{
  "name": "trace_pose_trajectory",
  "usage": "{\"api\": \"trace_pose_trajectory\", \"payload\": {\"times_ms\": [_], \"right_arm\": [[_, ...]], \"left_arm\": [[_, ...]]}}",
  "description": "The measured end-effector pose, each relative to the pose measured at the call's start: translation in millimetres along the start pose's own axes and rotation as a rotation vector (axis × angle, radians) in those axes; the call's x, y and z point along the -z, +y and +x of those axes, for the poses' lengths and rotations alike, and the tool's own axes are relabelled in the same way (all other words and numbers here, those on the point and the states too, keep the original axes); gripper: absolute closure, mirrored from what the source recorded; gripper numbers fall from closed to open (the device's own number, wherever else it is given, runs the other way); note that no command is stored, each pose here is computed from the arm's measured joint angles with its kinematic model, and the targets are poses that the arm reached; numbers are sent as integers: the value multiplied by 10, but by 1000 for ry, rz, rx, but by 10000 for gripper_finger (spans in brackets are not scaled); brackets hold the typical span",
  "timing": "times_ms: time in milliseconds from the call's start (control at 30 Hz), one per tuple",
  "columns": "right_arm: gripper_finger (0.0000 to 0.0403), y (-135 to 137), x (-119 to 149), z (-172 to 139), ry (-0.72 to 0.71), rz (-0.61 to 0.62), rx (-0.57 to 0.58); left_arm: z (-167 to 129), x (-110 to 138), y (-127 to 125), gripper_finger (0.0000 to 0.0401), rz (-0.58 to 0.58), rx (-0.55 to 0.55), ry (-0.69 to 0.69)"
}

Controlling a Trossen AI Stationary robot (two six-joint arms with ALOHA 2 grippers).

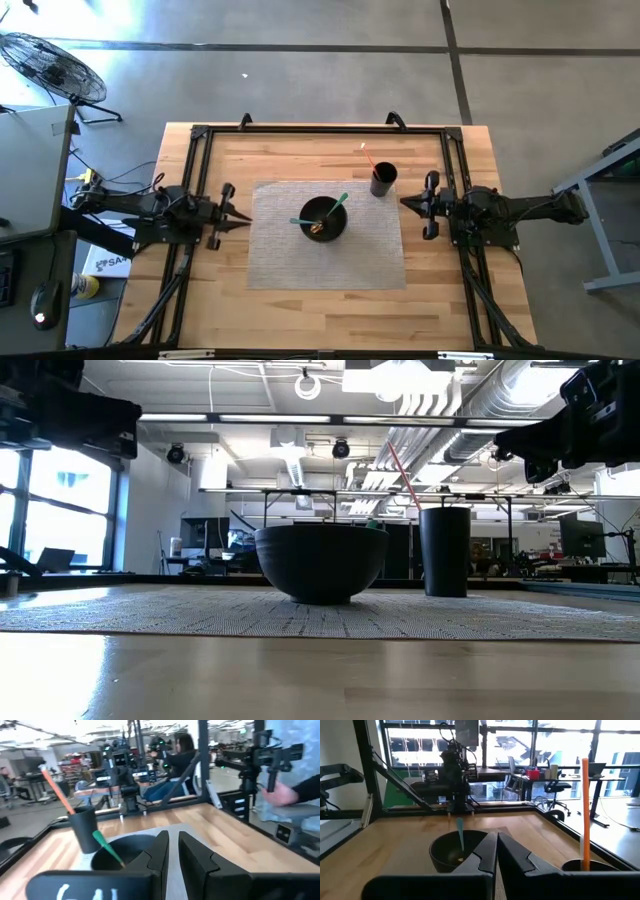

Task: Pick & Place Utensil
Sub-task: Return to Home Position

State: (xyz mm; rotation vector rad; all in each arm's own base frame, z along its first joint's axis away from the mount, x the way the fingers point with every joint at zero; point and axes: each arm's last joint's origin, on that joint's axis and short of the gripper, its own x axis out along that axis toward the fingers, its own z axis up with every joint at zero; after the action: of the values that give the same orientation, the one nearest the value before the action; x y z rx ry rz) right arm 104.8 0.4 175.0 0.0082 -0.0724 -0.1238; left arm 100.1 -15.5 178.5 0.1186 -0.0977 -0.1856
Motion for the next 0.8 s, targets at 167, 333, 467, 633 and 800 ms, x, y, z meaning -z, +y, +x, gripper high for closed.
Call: {"api": "trace_pose_trajectory", "payload": {"times_ms": [167, 333, 467, 633, 800], "right_arm": [[398, -4, -4, 0, -4, -76, 13], [396, -4, -4, 0, -3, -134, 13], [395, -4, -4, 0, -3, -135, 13], [394, -4, -4, 0, -3, -132, 13], [391, -3, -4, 0, -3, -132, 12]], "left_arm": [[-1, 57, 3, 361, -2, -29, 61], [-6, 109, -1, 361, -3, -30, 113], [-8, 130, -3, 361, 23, -28, 135], [-8, 133, 2, 361, 27, -46, 139], [-11, 148, 6, 361, 29, -65, 157]]}}
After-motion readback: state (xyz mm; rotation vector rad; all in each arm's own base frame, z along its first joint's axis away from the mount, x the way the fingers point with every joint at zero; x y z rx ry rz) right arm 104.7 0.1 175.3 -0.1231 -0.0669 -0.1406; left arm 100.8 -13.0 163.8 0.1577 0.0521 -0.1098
